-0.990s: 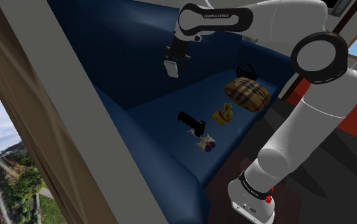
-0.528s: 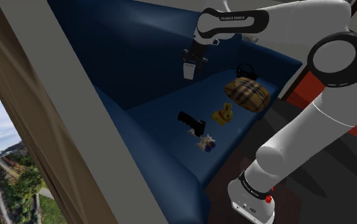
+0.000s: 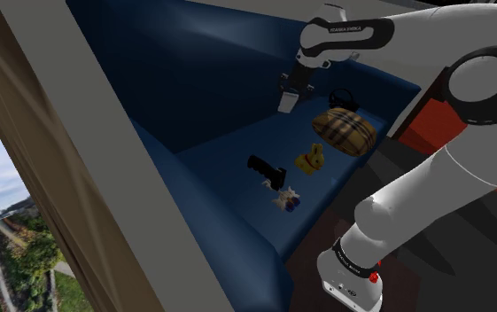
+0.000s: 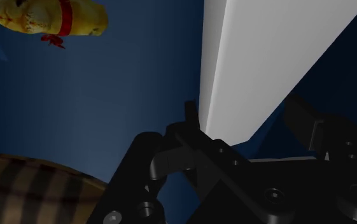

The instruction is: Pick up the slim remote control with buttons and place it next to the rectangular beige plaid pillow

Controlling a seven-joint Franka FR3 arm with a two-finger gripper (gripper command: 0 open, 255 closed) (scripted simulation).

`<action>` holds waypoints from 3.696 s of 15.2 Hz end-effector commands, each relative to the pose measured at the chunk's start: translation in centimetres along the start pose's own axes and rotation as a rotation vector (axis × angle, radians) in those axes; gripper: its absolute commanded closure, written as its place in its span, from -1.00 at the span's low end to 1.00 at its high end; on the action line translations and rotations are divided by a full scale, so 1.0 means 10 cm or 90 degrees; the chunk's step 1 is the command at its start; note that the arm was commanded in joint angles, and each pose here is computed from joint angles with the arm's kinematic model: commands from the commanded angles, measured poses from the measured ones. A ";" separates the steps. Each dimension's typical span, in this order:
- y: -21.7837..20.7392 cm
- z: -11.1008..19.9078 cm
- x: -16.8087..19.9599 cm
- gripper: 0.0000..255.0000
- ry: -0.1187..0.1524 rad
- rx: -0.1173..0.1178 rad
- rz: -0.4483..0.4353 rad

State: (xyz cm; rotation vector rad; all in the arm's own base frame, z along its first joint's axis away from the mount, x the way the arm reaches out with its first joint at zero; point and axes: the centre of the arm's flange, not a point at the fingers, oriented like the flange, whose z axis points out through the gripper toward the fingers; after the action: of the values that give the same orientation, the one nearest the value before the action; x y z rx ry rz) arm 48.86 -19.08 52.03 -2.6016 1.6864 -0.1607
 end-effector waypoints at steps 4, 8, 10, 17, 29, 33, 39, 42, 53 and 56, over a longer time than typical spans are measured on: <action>0.56 -0.02 0.33 1.00 0.000 0.000 -0.001; 1.00 -0.04 0.61 1.00 0.000 0.000 -0.001; 1.23 -0.05 0.75 1.00 0.000 0.000 -0.001; 1.93 -0.04 1.19 1.00 0.000 0.000 -0.001; 1.98 0.59 1.15 1.00 0.000 0.000 -0.001; 2.00 0.80 1.13 1.00 0.000 0.000 -0.001; 2.03 1.12 1.11 1.00 0.000 0.000 -0.001; 2.04 1.28 1.10 1.00 0.000 0.000 -0.001; 2.07 1.56 1.08 1.00 0.000 0.000 -0.001; 2.07 1.56 1.08 -1.00 0.000 0.000 -0.001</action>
State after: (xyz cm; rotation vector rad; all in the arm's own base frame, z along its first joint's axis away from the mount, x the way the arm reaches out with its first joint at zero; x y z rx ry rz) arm 36.13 -37.79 35.47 -2.6026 1.6843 -0.1607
